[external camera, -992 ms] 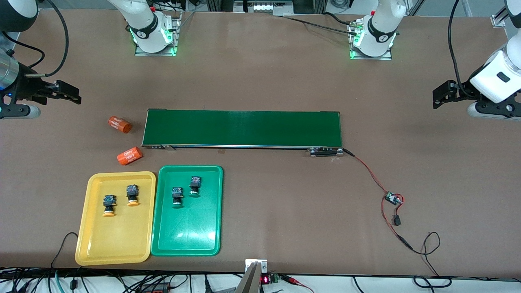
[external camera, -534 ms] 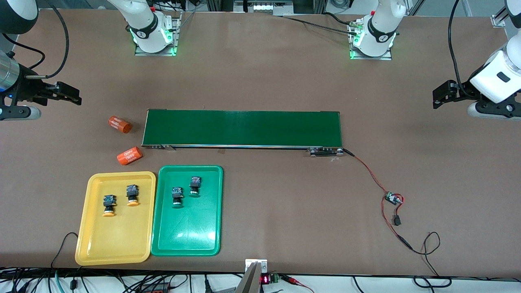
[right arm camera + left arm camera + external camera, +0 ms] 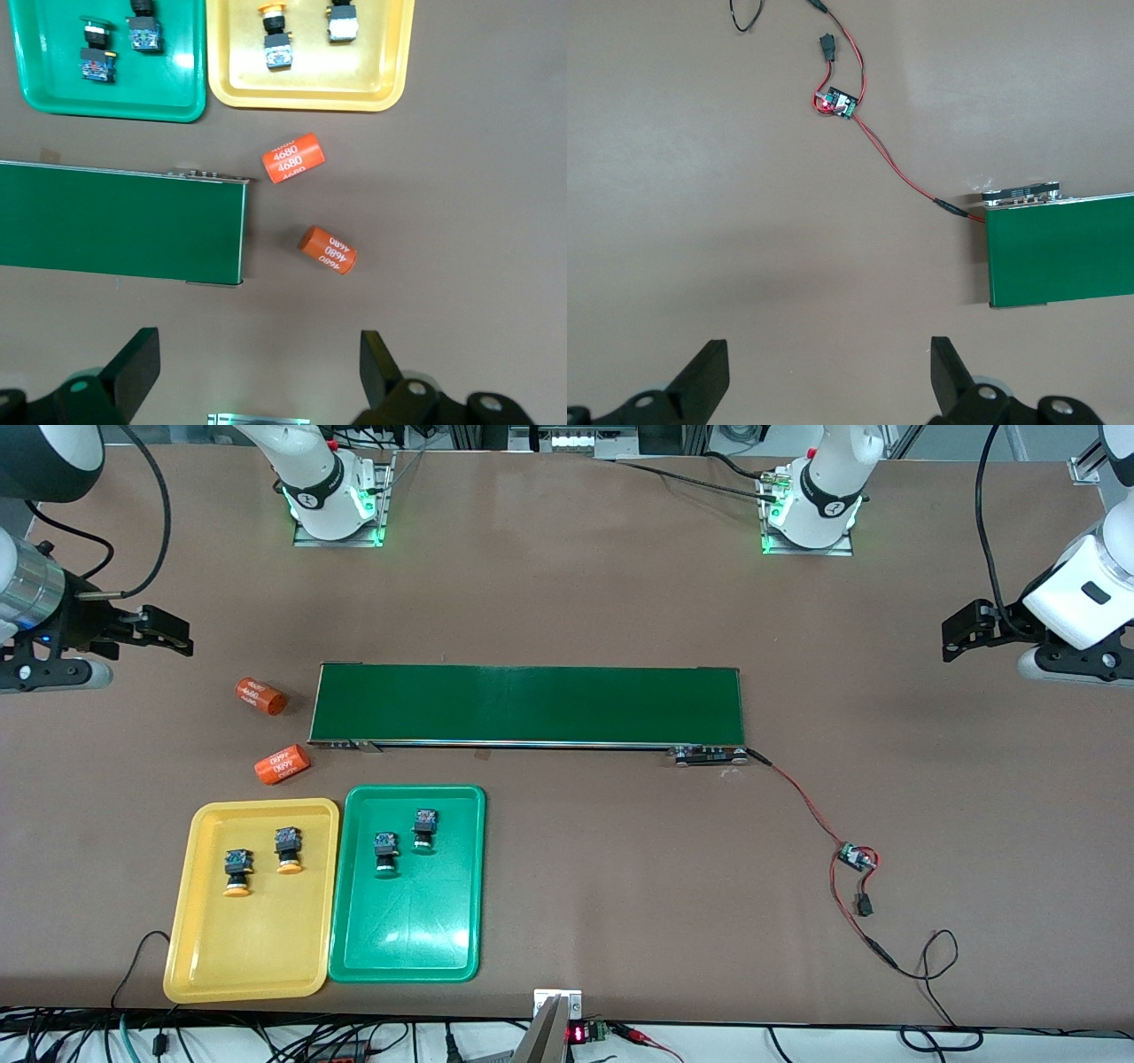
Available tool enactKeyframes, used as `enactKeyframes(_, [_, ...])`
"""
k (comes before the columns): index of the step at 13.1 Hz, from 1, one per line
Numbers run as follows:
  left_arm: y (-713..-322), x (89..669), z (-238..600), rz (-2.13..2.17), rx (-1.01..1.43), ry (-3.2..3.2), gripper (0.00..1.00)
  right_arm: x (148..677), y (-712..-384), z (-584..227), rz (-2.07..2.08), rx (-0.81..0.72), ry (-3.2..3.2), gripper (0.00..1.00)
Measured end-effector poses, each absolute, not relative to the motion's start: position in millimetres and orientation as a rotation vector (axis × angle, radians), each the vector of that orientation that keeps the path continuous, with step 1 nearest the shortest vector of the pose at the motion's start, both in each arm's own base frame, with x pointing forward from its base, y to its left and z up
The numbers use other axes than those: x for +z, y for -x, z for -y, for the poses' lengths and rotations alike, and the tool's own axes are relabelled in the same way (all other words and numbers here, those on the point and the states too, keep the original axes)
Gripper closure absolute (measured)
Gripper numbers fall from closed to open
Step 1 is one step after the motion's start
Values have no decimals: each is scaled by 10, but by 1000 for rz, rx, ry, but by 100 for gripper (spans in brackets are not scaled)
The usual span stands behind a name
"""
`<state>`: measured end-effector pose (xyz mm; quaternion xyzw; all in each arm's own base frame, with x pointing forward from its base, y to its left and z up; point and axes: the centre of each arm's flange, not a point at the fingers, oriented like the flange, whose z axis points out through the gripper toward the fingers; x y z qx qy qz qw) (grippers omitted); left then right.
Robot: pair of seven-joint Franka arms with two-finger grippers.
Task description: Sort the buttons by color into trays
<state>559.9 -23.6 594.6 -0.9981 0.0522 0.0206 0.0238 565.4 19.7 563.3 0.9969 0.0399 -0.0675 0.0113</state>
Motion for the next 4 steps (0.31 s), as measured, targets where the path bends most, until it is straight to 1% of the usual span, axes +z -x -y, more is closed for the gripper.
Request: enactKeyframes(4, [-5599,5946,235,-161,64,3089,0,5641,-5656,-210,-128,-207,-3109,0])
